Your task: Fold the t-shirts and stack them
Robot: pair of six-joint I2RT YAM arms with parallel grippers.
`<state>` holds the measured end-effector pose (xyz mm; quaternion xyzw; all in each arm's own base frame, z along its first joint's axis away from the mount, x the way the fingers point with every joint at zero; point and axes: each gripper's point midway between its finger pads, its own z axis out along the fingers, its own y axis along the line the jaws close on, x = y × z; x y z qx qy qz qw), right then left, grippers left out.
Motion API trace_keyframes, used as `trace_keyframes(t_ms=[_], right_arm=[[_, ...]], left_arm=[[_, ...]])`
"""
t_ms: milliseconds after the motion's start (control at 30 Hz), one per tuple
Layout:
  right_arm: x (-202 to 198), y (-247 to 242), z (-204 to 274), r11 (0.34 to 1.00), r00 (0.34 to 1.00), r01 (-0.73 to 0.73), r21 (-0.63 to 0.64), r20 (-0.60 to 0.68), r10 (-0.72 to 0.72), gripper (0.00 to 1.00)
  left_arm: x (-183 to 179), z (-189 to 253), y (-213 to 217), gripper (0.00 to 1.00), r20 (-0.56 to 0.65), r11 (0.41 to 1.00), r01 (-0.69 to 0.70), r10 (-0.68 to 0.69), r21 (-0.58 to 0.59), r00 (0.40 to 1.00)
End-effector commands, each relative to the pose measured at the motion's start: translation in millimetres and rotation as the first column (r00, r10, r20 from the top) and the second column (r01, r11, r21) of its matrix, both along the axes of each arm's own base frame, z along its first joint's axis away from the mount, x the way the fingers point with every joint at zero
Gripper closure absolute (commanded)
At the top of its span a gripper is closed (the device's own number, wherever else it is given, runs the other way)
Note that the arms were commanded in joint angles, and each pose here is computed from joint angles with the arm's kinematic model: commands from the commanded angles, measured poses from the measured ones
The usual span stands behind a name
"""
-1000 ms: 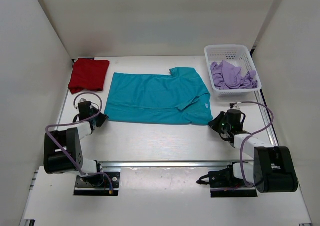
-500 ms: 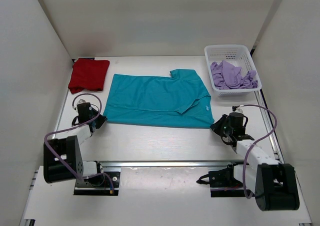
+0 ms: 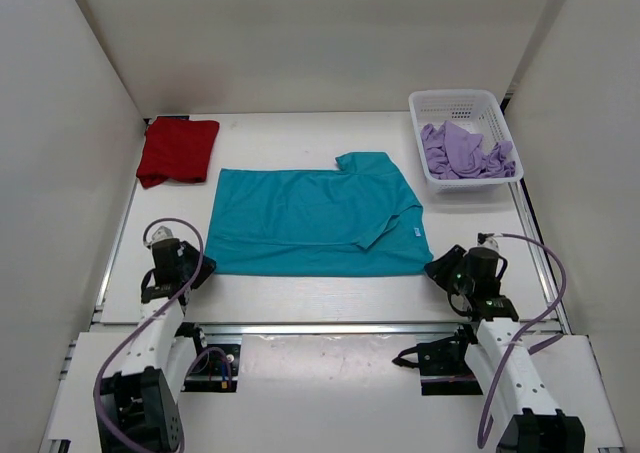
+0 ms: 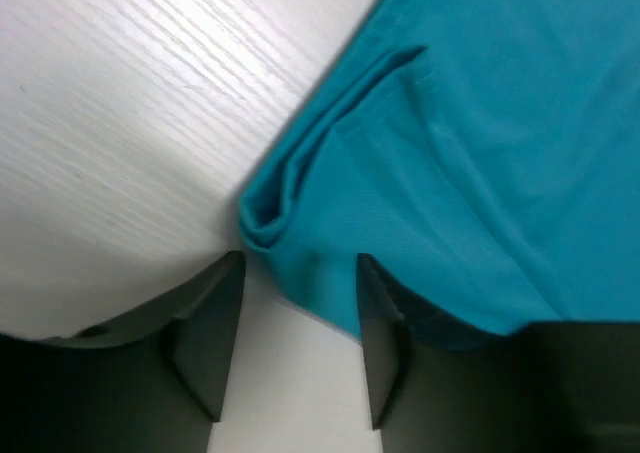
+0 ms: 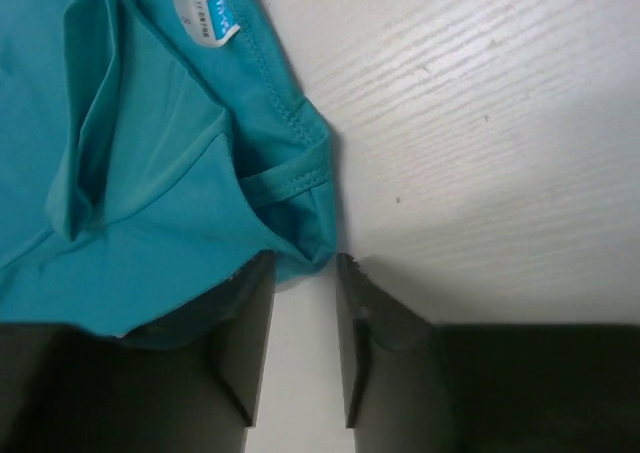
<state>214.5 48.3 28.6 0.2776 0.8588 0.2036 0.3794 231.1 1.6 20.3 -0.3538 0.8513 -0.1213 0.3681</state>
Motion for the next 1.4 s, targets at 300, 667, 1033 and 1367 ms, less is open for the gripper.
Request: trace_keyframes(t_ms=[300,667,1033,1367], right_arm=[[42,76,78,0.938,0.93,-0.313,-0.149,0.153,0.335,1.0],[80,140,38,0.846,0.856,-0.5,-0.186,0.041,0.515,1.0],[102,152,22,0.837,0.849,-0.519,-0.175,0.012,0.529,1.0],[169,181,44,0.851,0.849,-0.52,-0.073,0.066,0.525,1.0]], left_arm=[[42,86,-49,0.58,0.207,0.971,0.22,-0.235,0.091,0.95],[39,54,-191,0.7,0.172,0.815,0.58,-0.575,0.025,0.8],[33,34,-192,0.67,0.181,0.811,0.585,-0.578,0.019,0.795],[23,32,-195,0.66,0.175,0.799,0.601,-0.594,0.017,0.785]])
